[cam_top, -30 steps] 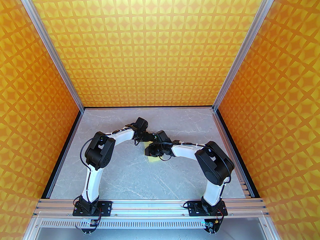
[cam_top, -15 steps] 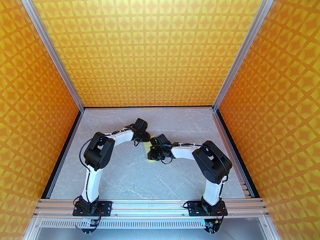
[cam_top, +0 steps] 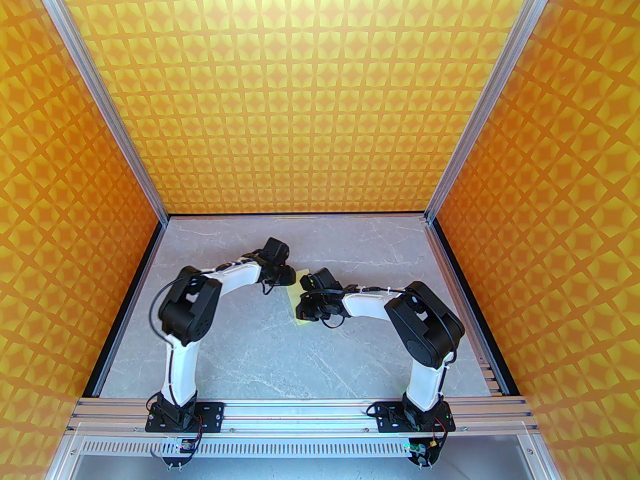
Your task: Fold a paper plane with a square sheet of paper (fold left side to right side)
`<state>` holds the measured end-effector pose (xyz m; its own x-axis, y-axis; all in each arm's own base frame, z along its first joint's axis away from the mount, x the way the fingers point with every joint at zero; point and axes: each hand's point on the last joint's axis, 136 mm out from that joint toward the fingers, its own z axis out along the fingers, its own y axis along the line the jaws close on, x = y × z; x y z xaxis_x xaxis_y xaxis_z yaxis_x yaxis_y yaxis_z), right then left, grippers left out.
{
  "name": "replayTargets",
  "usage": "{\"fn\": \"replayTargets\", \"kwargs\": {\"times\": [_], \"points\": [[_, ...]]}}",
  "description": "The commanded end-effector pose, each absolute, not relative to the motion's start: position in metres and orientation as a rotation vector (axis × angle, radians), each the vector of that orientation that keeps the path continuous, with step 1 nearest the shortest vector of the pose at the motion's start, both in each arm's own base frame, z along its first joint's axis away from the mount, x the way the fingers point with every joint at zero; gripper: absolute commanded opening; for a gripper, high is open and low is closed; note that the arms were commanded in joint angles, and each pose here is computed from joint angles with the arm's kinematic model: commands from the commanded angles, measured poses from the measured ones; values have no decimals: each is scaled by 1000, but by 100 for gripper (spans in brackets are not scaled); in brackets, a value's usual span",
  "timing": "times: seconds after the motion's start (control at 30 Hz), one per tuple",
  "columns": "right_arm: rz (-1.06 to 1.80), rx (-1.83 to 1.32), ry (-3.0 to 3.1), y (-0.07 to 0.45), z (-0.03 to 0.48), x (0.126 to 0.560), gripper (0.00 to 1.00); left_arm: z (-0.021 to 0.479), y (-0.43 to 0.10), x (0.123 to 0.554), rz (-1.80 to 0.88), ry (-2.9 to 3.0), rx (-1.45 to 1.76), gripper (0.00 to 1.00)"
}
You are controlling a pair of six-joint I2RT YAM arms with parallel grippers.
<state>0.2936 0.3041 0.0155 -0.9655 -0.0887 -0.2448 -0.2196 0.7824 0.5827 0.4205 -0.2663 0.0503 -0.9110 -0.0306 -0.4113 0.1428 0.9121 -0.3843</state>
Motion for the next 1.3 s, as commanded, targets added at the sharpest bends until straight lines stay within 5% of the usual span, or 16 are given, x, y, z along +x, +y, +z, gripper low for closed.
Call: {"fn": "replayTargets", "kwargs": {"times": [0.0,0.47,0.93,1.27], "points": [[815,-192,2902,282,-16,275,2,84,-275,411,-743,2594,18,32],[842,-137,2927,282,-23,275,0,44,-298,349,-1043,2659,-177,24],[843,-148,2939,280,-23,272,0,-12,-281,339,-863,2797,-198,20],[791,-168,3049,268,-41,252,0,-8,-262,363,-806,2759,-214,18]]}}
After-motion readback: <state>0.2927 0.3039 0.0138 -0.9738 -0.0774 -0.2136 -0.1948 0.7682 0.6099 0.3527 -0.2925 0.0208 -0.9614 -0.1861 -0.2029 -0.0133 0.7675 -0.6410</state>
